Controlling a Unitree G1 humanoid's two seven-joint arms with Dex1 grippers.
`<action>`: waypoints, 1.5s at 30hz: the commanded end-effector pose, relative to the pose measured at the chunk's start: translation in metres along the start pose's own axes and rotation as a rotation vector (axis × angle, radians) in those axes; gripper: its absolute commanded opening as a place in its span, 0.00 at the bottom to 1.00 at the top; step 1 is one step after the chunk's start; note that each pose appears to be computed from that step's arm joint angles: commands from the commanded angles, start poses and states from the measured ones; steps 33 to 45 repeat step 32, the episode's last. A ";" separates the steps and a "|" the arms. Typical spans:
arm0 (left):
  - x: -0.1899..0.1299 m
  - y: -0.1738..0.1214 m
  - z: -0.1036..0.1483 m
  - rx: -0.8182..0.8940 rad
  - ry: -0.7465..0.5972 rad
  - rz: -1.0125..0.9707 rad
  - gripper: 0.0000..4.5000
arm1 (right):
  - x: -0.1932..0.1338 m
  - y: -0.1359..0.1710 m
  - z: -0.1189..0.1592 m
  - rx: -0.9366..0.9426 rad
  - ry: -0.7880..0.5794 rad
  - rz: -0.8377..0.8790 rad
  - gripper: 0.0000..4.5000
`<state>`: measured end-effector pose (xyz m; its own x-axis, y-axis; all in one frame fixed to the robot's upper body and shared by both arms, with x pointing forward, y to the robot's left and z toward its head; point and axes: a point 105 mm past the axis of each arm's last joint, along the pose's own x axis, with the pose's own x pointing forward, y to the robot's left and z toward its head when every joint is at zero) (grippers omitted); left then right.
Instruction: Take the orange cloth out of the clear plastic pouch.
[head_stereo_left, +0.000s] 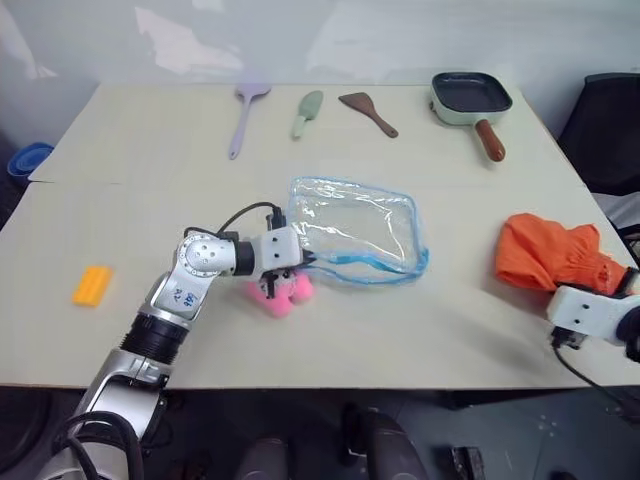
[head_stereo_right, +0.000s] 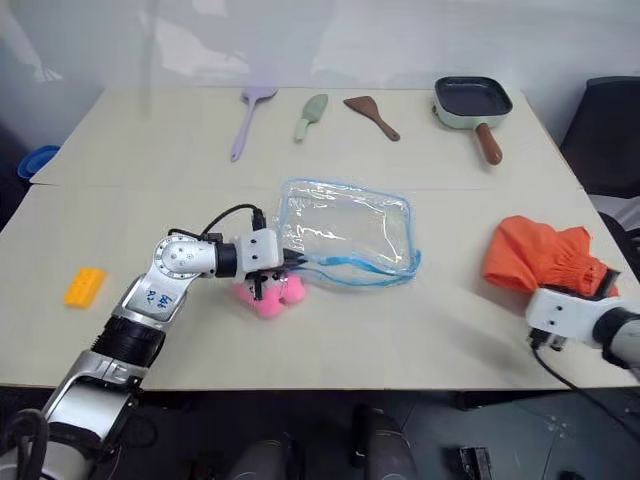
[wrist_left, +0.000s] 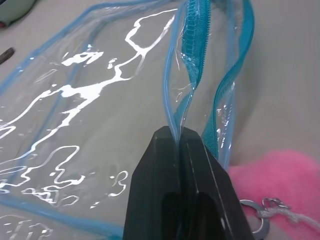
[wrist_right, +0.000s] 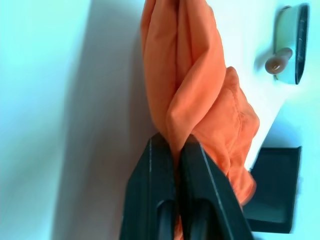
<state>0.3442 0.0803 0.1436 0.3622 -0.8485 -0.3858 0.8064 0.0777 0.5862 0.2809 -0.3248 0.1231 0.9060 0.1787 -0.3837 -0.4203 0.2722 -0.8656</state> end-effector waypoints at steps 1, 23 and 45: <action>0.004 -0.013 0.010 -0.005 -0.042 -0.072 0.00 | 0.012 -0.003 0.022 0.191 -0.091 -0.085 0.01; -0.124 0.012 0.026 -0.621 -0.232 0.084 0.90 | -0.097 -0.023 0.013 0.964 -0.079 0.005 1.00; -0.189 -0.002 -0.012 -0.531 0.050 0.035 0.90 | -0.139 -0.039 -0.028 1.085 0.005 -0.043 1.00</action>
